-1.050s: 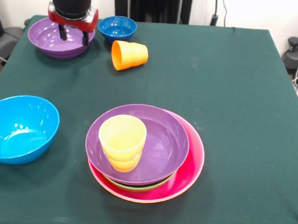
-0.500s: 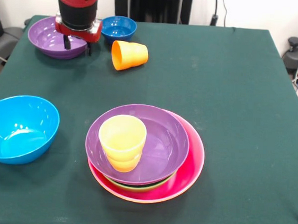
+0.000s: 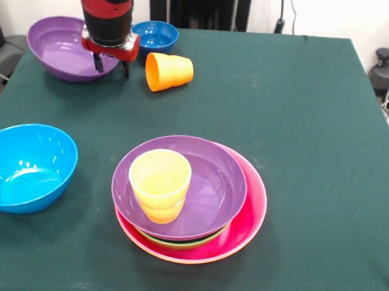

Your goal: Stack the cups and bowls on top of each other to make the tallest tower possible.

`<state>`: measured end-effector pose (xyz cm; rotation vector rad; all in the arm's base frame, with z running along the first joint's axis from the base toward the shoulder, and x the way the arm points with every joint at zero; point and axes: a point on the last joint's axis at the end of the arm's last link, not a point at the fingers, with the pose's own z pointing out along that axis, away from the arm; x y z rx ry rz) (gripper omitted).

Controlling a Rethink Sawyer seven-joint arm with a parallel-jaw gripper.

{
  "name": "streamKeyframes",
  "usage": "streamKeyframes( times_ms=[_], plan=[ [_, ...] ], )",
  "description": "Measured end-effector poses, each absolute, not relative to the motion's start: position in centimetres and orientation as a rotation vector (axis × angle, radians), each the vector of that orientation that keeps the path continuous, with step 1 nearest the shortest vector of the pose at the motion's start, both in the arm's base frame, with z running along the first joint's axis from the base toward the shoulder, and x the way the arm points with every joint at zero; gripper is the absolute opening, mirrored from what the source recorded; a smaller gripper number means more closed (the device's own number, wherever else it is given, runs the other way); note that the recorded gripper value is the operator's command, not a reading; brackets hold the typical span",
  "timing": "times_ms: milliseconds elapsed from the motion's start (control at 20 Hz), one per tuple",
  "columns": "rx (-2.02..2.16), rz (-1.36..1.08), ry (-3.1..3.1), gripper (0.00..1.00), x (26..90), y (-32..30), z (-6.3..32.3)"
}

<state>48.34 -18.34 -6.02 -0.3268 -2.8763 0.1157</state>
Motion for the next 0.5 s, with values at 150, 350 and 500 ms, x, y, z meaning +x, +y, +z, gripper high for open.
streamKeyframes(
  times_ms=[150,350,500],
  plan=[
    [-0.338,0.104,-2.866,1.00,47.85,-18.37,-6.28],
    [-0.354,0.097,-2.865,1.00,47.80,-18.58,-6.25],
    [-0.358,0.094,-2.864,1.00,47.79,-18.63,-6.26]
  ],
)
